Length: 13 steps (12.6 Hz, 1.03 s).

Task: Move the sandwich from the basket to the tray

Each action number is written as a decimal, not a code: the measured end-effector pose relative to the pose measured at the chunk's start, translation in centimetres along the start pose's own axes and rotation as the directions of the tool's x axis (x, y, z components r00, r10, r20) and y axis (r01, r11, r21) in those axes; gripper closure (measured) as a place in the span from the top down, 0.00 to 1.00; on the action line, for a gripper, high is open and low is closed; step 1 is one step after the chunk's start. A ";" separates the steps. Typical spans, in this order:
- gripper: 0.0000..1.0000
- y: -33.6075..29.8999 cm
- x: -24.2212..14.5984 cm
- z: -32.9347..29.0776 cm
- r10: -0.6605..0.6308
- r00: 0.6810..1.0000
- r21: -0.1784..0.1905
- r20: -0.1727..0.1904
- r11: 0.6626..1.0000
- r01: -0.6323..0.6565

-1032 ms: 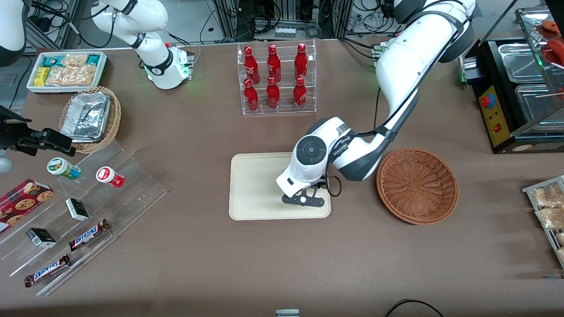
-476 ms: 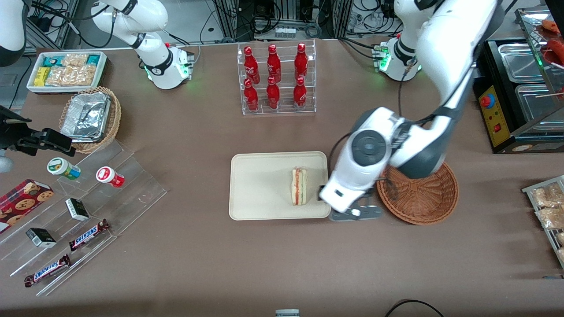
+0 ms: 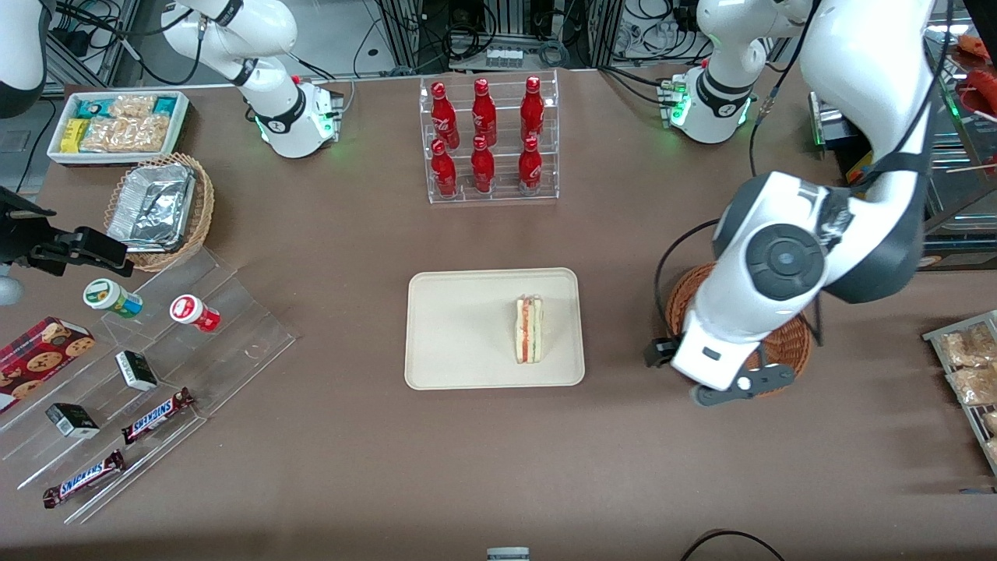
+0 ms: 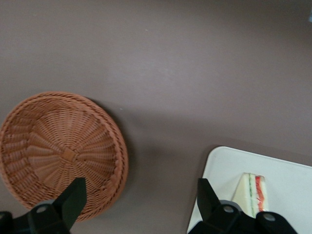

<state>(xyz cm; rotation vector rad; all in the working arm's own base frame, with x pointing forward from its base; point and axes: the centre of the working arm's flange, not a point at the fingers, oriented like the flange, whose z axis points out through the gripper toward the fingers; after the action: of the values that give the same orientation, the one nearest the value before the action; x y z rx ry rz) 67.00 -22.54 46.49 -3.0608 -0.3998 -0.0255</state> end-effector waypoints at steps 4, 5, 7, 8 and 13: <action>1.00 -7.7 1.9 -2.6 0.036 0.997 0.051 0.064 0.998 -0.040; 1.00 -9.5 1.7 -3.5 0.051 0.993 0.058 0.103 0.997 -0.057; 1.00 -12.7 1.2 -5.6 0.060 0.985 0.043 0.163 0.997 -0.068; 1.00 -14.4 0.8 -7.0 0.067 0.981 0.034 0.182 0.997 -0.075; 1.00 -18.9 -3.6 -13.1 0.074 0.956 0.037 0.284 0.995 -0.088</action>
<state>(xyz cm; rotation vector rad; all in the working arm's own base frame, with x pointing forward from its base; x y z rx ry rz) 58.51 -5.92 60.45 -3.0329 -0.2816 0.4226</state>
